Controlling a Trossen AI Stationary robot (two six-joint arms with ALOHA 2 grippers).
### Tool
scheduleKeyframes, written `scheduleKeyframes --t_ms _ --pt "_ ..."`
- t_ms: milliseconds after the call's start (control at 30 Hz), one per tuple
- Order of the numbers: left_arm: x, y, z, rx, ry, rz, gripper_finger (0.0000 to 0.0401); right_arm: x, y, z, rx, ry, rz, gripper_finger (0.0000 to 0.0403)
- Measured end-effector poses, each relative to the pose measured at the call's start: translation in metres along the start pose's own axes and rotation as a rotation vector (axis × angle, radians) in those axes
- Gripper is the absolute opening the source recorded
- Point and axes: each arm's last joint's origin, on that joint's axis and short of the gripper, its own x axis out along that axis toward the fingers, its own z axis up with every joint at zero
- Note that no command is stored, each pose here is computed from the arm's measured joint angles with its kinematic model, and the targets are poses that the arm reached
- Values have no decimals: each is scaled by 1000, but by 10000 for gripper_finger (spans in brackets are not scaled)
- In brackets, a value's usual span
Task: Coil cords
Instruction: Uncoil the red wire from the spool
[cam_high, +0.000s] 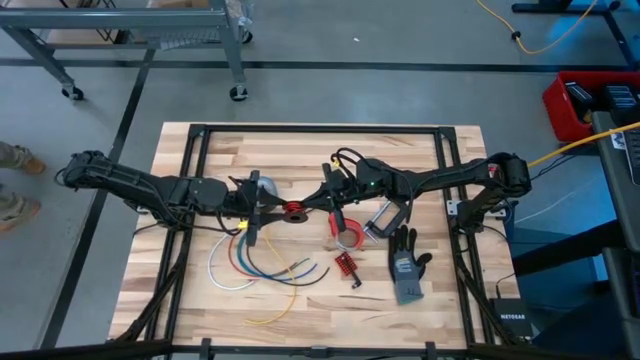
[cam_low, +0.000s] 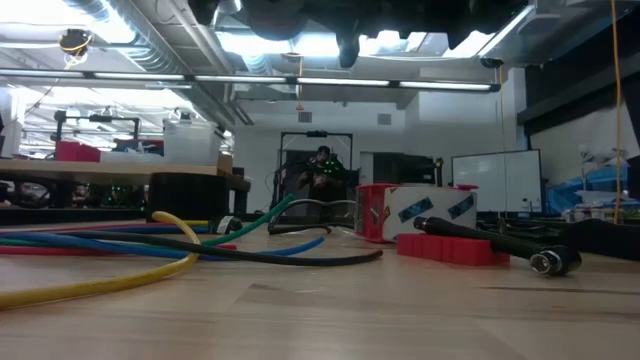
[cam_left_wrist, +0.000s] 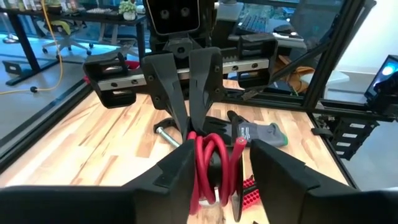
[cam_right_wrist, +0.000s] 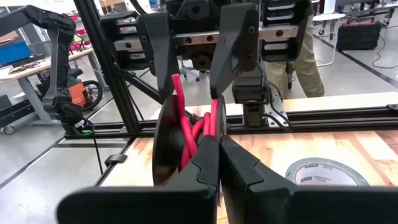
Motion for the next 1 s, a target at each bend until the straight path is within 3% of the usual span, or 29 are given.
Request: scheduleKeyframes --t_ms 367,1000 --pt "0 0 0 0 3 -2 10 0 0 0 0 -2 -6 5" --pt "-14 5 1 -19 22 26 1 0 0 0 1 -3 -7 5"
